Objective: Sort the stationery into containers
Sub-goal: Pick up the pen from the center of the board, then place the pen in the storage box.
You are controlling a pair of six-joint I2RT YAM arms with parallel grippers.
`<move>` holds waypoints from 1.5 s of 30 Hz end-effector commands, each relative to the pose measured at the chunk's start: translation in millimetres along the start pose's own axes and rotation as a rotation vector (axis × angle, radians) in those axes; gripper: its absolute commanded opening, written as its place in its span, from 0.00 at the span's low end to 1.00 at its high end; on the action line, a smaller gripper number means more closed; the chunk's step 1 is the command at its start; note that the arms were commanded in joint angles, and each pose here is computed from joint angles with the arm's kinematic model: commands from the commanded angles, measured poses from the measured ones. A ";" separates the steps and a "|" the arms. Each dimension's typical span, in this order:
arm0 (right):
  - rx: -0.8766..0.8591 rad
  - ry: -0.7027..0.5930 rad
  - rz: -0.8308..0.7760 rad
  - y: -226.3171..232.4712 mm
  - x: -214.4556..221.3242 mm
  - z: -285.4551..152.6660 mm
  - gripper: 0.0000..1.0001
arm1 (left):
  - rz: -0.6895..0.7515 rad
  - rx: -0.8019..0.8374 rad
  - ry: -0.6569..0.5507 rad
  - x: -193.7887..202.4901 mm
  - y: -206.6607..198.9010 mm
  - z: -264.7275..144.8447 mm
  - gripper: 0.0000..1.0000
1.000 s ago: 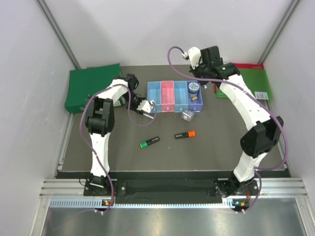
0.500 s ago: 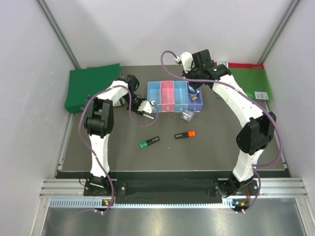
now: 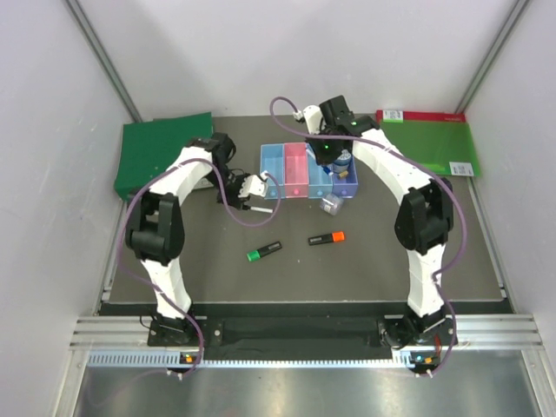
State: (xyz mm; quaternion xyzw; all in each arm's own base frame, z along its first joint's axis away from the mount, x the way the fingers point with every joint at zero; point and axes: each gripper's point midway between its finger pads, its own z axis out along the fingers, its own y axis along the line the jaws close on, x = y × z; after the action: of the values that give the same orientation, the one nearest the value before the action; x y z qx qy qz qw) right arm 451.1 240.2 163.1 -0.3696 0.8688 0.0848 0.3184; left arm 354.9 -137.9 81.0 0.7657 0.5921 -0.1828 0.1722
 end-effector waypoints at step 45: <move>0.198 -0.172 0.087 -76.8 -50.5 -25.3 0.78 | -0.402 -0.520 -0.631 -143.7 19.5 -121.8 0.00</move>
State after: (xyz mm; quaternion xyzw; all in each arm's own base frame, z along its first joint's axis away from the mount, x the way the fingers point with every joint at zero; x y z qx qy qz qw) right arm 512.8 227.8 112.5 -0.3262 0.8881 0.0517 0.3196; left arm 333.6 -191.9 251.8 0.5194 0.6705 -0.2541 0.4649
